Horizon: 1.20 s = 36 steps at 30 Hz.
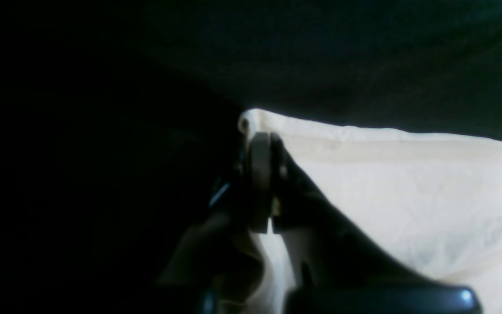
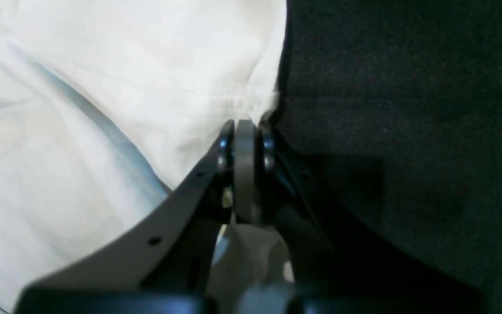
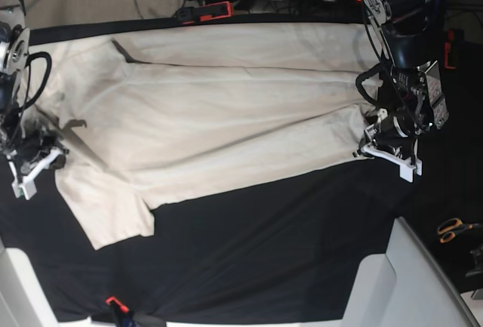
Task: Fold the T-shirt properly
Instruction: 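Fold the gripped side edge inward over the shirt body with the left gripper, then move both grippers along the shirt sides to the hem corners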
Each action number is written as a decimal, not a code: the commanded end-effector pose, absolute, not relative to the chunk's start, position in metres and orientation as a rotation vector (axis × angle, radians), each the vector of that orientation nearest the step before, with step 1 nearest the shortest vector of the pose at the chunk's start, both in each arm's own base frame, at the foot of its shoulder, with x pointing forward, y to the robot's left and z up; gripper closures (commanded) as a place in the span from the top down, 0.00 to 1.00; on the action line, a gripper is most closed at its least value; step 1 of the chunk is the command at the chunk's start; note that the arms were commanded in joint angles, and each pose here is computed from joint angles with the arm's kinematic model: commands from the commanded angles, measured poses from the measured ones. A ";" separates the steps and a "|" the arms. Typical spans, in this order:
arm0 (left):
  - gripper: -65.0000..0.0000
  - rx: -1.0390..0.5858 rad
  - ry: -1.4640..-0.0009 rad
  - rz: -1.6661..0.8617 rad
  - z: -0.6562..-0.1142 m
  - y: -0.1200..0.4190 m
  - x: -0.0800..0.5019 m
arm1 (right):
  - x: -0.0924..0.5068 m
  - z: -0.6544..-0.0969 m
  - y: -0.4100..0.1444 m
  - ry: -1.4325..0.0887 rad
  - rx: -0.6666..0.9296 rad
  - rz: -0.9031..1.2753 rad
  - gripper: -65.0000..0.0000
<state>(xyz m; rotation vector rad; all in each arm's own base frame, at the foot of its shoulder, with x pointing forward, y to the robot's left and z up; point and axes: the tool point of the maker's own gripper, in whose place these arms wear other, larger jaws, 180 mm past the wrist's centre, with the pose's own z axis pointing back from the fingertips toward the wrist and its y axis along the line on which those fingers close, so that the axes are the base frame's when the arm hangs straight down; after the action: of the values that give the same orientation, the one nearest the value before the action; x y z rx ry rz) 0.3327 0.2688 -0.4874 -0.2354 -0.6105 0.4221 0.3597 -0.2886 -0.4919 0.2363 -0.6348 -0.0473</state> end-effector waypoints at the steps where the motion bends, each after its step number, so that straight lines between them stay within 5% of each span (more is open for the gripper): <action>1: 0.00 -0.218 -0.590 0.402 -0.485 0.272 0.333 | 0.376 -0.475 -0.297 -0.692 0.227 -0.050 0.01; 9: 0.00 -0.176 -0.744 0.292 -0.429 0.276 0.378 | 0.391 -0.459 -0.300 -0.743 0.210 -0.025 0.01; 36: 0.00 -0.133 -0.909 0.203 -0.363 0.282 0.417 | 0.424 -0.408 -0.323 -0.874 0.132 0.035 0.01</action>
<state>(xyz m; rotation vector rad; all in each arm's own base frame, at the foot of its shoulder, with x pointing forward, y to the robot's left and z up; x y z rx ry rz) 0.4013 0.2739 -0.3887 -0.1417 -0.8251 0.2079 0.4028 -0.3116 -0.4377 0.1496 -0.7857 0.0345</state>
